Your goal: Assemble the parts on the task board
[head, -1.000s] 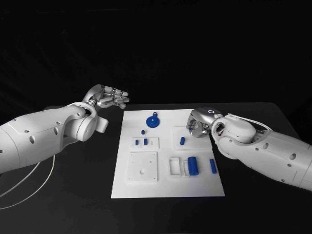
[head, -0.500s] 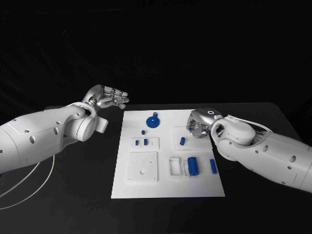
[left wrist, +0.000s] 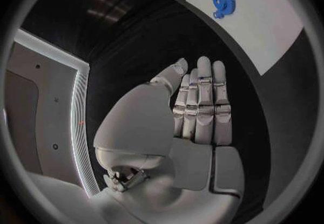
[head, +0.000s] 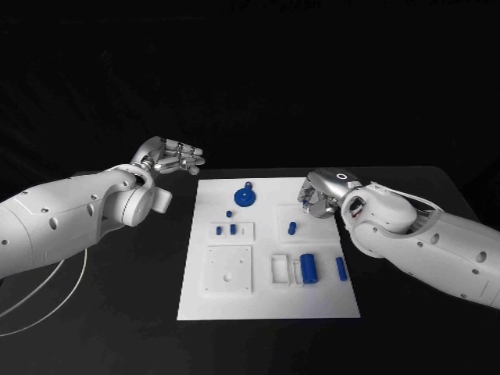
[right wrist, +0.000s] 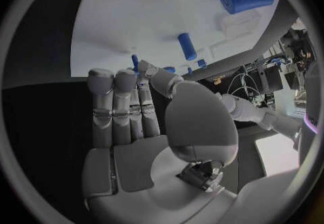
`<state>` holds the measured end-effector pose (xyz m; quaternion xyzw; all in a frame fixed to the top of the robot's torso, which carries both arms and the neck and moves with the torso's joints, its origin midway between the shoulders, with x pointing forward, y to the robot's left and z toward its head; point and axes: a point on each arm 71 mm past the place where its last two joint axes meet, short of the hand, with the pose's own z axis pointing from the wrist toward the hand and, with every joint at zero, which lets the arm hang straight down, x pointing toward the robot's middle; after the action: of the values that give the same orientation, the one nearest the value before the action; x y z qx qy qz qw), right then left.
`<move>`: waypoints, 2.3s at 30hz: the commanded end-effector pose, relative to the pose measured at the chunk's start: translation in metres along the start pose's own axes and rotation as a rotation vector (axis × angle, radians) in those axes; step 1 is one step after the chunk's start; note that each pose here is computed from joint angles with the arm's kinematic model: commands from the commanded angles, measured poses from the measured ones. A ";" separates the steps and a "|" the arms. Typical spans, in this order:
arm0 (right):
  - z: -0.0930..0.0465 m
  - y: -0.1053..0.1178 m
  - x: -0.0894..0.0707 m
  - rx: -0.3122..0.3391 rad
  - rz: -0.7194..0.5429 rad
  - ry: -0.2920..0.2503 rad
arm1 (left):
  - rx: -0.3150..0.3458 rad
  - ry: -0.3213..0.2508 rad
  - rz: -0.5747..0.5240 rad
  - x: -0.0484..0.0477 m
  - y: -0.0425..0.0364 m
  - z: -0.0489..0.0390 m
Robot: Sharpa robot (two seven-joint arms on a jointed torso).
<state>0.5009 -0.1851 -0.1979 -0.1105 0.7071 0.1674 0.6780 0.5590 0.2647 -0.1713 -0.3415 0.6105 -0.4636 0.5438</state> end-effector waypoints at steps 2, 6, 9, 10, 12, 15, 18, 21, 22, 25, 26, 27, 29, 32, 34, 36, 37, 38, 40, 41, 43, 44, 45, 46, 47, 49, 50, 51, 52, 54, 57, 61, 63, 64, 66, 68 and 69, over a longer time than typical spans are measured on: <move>-0.002 0.001 -0.008 -0.024 0.017 -0.048 | 0.008 0.006 -0.012 0.0014 -0.0017 0.0016; -0.004 0.004 -0.017 -0.038 0.044 -0.077 | 0.009 0.006 -0.013 0.0020 -0.0019 0.0021; -0.006 0.009 -0.022 -0.059 0.070 -0.094 | 0.009 0.005 -0.015 0.0024 -0.0020 0.0023; -0.007 0.011 -0.023 -0.067 0.078 -0.099 | 0.009 0.005 -0.016 0.0026 -0.0021 0.0024; -0.008 0.018 -0.026 -0.090 0.100 -0.109 | 0.010 0.005 -0.018 0.0034 -0.0024 0.0026; -0.010 0.031 -0.030 -0.128 0.128 -0.122 | 0.011 0.005 -0.023 0.0050 -0.0030 0.0028; -0.013 0.047 -0.032 -0.170 0.156 -0.130 | 0.014 0.006 -0.027 0.0069 -0.0039 0.0029; -0.018 0.066 -0.030 -0.220 0.187 -0.133 | 0.019 0.004 -0.030 0.0093 -0.0050 0.0033; -0.019 0.072 -0.030 -0.234 0.193 -0.134 | 0.020 0.003 -0.031 0.0098 -0.0054 0.0034; -0.022 0.085 -0.027 -0.267 0.208 -0.131 | 0.023 0.000 -0.036 0.0117 -0.0062 0.0040; -0.023 0.090 -0.025 -0.278 0.213 -0.129 | 0.023 0.000 -0.037 0.0123 -0.0065 0.0041; -0.024 0.094 -0.023 -0.287 0.217 -0.126 | 0.024 -0.001 -0.038 0.0128 -0.0067 0.0042; -0.025 0.101 -0.018 -0.303 0.222 -0.117 | 0.025 -0.002 -0.039 0.0137 -0.0071 0.0044; -0.027 0.109 -0.009 -0.320 0.227 -0.099 | 0.027 -0.002 -0.040 0.0148 -0.0076 0.0047; -0.029 0.115 -0.001 -0.330 0.226 -0.085 | 0.028 -0.002 -0.041 0.0155 -0.0078 0.0050; -0.030 0.118 0.003 -0.337 0.225 -0.076 | 0.028 -0.001 -0.042 0.0161 -0.0080 0.0051; -0.031 0.120 0.006 -0.341 0.225 -0.071 | 0.028 0.000 -0.042 0.0164 -0.0081 0.0052; -0.031 0.122 0.009 -0.344 0.224 -0.065 | 0.028 0.000 -0.043 0.0168 -0.0083 0.0053; -0.032 0.125 0.014 -0.350 0.220 -0.058 | 0.029 0.002 -0.043 0.0176 -0.0085 0.0055; -0.033 0.126 0.016 -0.353 0.219 -0.055 | 0.029 0.003 -0.044 0.0180 -0.0086 0.0056; -0.034 0.129 0.021 -0.357 0.217 -0.048 | 0.029 0.005 -0.045 0.0188 -0.0088 0.0058; -0.034 0.130 0.023 -0.359 0.215 -0.045 | 0.029 0.006 -0.045 0.0192 -0.0089 0.0059; -0.035 0.131 0.024 -0.361 0.214 -0.042 | 0.029 0.007 -0.045 0.0195 -0.0090 0.0060; -0.035 0.132 0.026 -0.362 0.213 -0.040 | 0.029 0.007 -0.045 0.0197 -0.0090 0.0060; -0.036 0.133 0.029 -0.365 0.210 -0.035 | 0.030 0.009 -0.046 0.0203 -0.0092 0.0062; -0.037 0.135 0.032 -0.367 0.206 -0.030 | 0.030 0.011 -0.047 0.0210 -0.0093 0.0063; -0.037 0.135 0.034 -0.369 0.204 -0.027 | 0.030 0.012 -0.047 0.0213 -0.0094 0.0064; -0.037 0.136 0.036 -0.370 0.202 -0.023 | 0.030 0.013 -0.047 0.0216 -0.0095 0.0064; -0.038 0.137 0.038 -0.371 0.200 -0.020 | 0.030 0.014 -0.048 0.0219 -0.0095 0.0065; -0.038 0.138 0.041 -0.375 0.194 -0.015 | 0.030 0.015 -0.048 0.0222 -0.0095 0.0066; -0.039 0.140 0.045 -0.377 0.186 -0.011 | 0.030 0.017 -0.049 0.0226 -0.0095 0.0067; -0.040 0.141 0.049 -0.379 0.175 -0.007 | 0.029 0.019 -0.050 0.0231 -0.0096 0.0068; -0.039 0.142 0.051 -0.380 0.170 -0.004 | 0.029 0.021 -0.050 0.0236 -0.0097 0.0069; -0.039 0.143 0.052 -0.381 0.169 -0.003 | 0.030 0.023 -0.051 0.0240 -0.0098 0.0070; -0.039 0.144 0.053 -0.383 0.167 -0.002 | 0.030 0.026 -0.052 0.0249 -0.0101 0.0071; -0.039 0.145 0.054 -0.385 0.166 -0.001 | 0.030 0.029 -0.053 0.0256 -0.0103 0.0071; -0.039 0.146 0.055 -0.386 0.165 0.000 | 0.031 0.030 -0.053 0.0260 -0.0104 0.0071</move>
<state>0.4071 -0.0635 -0.2391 -0.1673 0.6750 0.3575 0.6234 0.5608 0.2390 -0.1718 -0.3448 0.6046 -0.4836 0.5308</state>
